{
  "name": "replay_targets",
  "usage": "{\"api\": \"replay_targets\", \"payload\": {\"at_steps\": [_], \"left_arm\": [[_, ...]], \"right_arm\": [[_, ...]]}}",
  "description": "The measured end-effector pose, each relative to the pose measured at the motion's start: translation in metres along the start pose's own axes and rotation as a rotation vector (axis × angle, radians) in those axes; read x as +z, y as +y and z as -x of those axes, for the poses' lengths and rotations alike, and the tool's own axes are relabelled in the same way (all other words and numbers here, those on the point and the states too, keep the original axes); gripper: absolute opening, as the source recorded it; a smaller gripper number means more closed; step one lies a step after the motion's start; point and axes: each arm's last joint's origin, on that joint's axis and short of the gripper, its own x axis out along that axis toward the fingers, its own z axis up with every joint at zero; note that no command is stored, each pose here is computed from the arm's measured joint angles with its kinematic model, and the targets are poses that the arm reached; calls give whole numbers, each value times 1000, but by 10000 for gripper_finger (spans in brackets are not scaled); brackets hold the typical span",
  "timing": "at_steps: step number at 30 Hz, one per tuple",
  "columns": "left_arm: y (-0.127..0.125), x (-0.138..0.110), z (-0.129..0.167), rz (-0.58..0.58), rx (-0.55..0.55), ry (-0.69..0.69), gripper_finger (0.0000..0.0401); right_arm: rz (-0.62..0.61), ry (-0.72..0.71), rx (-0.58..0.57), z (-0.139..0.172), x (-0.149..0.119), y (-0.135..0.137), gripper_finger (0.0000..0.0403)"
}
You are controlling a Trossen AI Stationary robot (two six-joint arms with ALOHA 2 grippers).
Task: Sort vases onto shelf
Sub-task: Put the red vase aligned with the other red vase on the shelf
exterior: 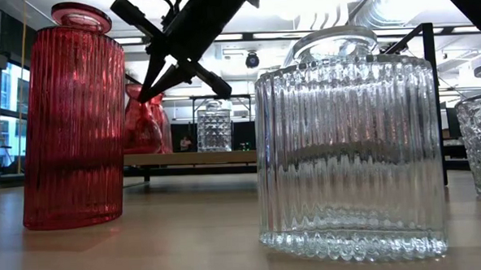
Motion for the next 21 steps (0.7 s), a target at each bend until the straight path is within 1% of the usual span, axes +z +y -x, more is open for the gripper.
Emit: {"api": "replay_targets", "payload": {"at_steps": [5,8,12,16,18,21], "left_arm": [[0,0,0,-1,0,0,90],[0,0,0,-1,0,0,90],[0,0,0,-2,0,0,90],[0,0,0,-3,0,0,90],[0,0,0,-3,0,0,90],[0,0,0,-1,0,0,90]], "right_arm": [[4,-1,4,0,0,1,0],[36,-11,53,4,-5,9,0],[71,-38,129,21,-14,28,0],[85,-94,113,40,-20,37,0],[66,-108,107,51,-19,40,0],[50,-53,102,63,-23,41,0]]}}
